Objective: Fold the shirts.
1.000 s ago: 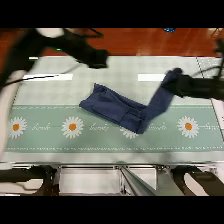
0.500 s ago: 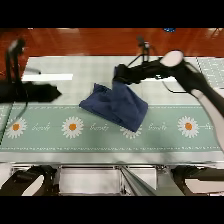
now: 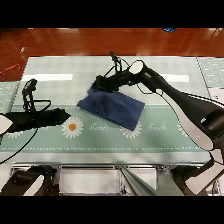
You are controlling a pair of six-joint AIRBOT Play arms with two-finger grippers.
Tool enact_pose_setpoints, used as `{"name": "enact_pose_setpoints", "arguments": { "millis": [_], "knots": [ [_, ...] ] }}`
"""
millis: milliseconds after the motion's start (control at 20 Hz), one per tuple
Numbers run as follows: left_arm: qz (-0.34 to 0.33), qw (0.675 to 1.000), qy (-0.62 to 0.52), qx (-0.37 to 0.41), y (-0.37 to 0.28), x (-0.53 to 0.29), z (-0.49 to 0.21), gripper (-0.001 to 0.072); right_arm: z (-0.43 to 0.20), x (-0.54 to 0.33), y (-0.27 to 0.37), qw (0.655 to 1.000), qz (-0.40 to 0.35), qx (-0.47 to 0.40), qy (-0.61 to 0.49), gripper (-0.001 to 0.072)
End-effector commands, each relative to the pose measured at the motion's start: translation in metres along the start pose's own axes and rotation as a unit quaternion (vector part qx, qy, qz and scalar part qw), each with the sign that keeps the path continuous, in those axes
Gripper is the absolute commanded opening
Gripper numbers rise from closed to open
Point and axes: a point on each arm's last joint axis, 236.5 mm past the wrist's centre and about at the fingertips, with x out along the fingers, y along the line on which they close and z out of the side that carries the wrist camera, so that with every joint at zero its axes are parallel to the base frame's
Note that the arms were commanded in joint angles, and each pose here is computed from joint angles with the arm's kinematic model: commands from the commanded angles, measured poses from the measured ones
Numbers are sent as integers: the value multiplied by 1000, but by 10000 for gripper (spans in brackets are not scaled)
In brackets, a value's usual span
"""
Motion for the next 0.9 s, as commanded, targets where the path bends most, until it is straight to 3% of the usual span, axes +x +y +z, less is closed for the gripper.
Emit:
{"name": "enact_pose_setpoints", "arguments": {
  "millis": [0, 150, 300, 400, 600, 850],
  "knots": [
    [2, 1000, -15, -12, 7, 9, 6, 17, 1, -28, 4, 1000, 13, 2, 20, 407],
    [5, 1000, -27, -14, 9, 12, 13, 17, 21, -129, -22, 998, -62, -4, 0, 406],
    [6, 999, -31, -13, 9, 11, 15, 17, 15, -265, -89, 957, -284, 10, -57, 407],
    [6, 999, -29, -13, 9, 12, 14, 17, -17, -320, -120, 925, -367, 37, -90, 409],
    [8, 1000, 0, -13, 10, 12, 0, 17, -92, -314, -163, 913, -356, 117, -158, 415],
    [8, 1000, 14, -13, 10, 12, -7, 16, -176, -230, -199, 924, -244, 256, -145, 415]
  ]
}}
